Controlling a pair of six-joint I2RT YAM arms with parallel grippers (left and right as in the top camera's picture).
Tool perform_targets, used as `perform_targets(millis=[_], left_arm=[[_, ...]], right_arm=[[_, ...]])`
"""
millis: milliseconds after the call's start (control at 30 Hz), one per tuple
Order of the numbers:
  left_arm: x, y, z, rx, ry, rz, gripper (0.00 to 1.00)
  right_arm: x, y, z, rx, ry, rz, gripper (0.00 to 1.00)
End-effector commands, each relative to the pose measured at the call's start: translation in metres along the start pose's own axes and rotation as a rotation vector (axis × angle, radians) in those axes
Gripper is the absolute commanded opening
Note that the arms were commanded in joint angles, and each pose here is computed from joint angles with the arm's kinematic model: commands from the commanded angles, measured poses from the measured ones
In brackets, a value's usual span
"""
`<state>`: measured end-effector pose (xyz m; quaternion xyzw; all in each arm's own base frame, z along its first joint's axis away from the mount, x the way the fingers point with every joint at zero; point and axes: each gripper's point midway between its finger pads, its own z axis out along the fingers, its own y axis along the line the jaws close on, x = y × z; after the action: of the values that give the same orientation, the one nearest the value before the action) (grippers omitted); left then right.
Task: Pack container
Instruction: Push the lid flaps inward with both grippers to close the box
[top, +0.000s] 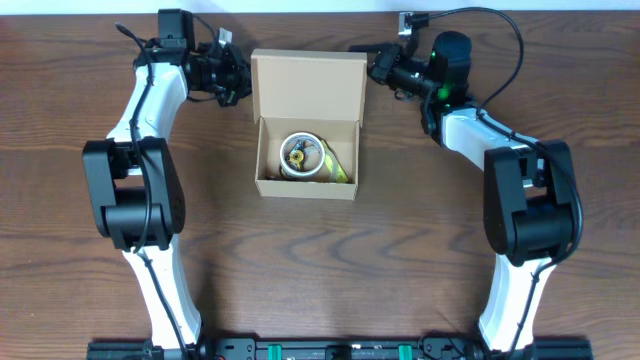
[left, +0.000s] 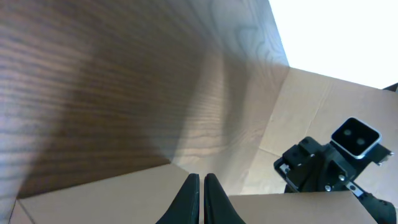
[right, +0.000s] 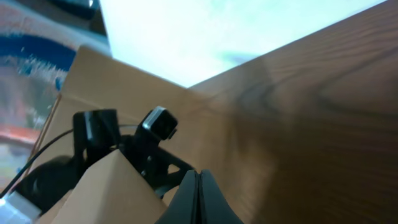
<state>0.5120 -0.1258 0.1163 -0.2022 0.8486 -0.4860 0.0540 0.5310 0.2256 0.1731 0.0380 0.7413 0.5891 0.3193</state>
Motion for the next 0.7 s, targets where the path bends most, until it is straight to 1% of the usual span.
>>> perform_targets(millis=[0,100,233,333,467,667], left_arm=[[0.003,-0.025,-0.021,0.030,-0.019,0.089,0.05],[0.007,-0.031,-0.031,0.010,-0.037,0.127,0.05],[0.013,-0.036,-0.044,-0.041,-0.066,0.142,0.05],[0.022,-0.037,-0.048,-0.050,-0.051,0.135,0.05],[0.039,-0.029,-0.047,-0.080,0.007,0.115,0.05],[0.054,-0.021,-0.049,-0.109,0.059,0.129,0.05]], right_arm=[[0.005,0.025,0.006,-0.072,0.065,-0.032,0.01],[0.005,0.038,0.003,-0.092,0.079,-0.046,0.01],[0.009,0.046,-0.001,-0.093,0.111,-0.044,0.01],[0.012,0.054,-0.003,-0.106,0.132,-0.047,0.01],[0.016,0.063,-0.007,-0.116,0.161,-0.051,0.01],[0.036,0.060,-0.016,-0.043,0.239,-0.062,0.01]])
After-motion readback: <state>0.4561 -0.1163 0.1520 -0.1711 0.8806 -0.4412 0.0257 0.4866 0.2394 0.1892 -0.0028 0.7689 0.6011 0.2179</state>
